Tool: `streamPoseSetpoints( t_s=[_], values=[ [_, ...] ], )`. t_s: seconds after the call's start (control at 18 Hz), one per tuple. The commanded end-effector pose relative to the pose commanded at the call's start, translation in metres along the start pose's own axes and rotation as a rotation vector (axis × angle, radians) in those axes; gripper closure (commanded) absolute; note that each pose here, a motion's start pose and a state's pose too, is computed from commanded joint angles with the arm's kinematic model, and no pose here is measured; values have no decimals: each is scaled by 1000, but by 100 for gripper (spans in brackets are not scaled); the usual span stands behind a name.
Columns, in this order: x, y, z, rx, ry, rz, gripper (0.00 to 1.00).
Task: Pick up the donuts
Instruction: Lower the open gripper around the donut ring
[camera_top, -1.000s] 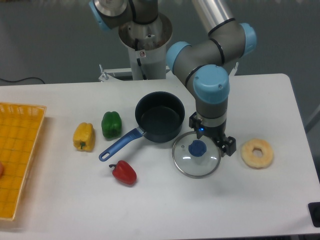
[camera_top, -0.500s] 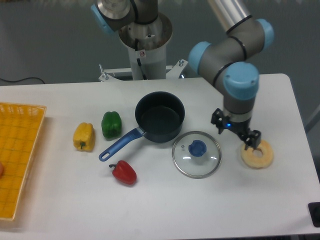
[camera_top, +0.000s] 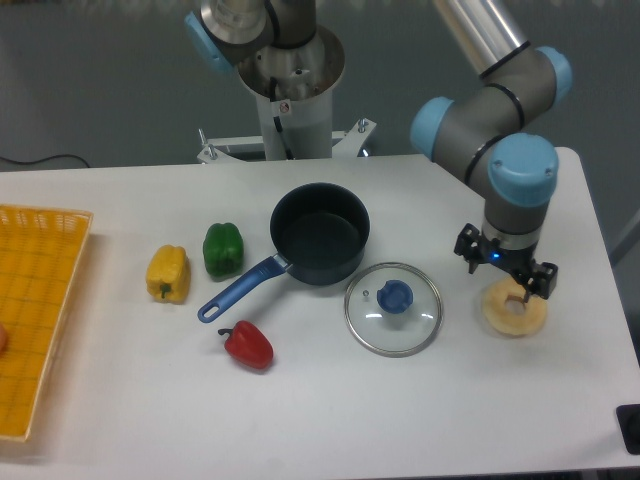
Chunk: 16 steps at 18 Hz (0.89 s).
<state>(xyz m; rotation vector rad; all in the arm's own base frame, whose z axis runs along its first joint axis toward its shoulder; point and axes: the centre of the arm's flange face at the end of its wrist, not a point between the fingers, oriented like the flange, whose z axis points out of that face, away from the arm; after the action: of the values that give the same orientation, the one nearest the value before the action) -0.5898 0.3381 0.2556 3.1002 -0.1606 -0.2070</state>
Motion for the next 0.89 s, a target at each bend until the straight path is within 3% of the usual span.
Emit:
streamPoseSetpoints(
  t_s=[0.33, 0.89],
  values=[
    [-13, 11, 17, 0, 14, -34, 0],
    [-42, 3, 46, 8, -22, -37, 0]
  ],
)
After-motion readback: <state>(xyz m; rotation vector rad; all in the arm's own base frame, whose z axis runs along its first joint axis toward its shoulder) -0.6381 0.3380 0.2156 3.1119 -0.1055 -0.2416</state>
